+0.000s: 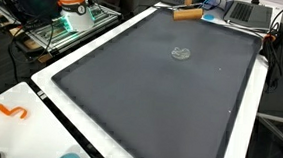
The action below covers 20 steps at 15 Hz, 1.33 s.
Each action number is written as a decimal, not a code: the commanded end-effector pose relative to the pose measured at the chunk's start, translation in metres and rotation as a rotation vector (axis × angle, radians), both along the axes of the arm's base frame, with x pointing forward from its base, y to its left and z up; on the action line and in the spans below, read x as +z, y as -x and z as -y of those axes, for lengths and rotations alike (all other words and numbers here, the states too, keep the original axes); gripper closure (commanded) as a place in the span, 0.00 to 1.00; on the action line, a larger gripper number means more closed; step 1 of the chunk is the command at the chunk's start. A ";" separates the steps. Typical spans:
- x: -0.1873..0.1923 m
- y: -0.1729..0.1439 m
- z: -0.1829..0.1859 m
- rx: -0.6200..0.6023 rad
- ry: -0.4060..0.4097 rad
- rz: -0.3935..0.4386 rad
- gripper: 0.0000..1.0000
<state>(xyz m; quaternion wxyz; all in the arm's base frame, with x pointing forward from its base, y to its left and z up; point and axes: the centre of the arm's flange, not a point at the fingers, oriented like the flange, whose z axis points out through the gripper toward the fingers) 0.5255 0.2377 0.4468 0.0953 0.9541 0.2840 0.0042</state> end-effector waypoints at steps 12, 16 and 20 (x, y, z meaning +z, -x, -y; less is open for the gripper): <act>-0.012 -0.023 -0.082 0.087 0.216 -0.018 0.76; -0.020 -0.031 -0.097 0.132 0.251 -0.014 0.76; -0.026 -0.038 -0.106 0.153 0.278 -0.003 0.76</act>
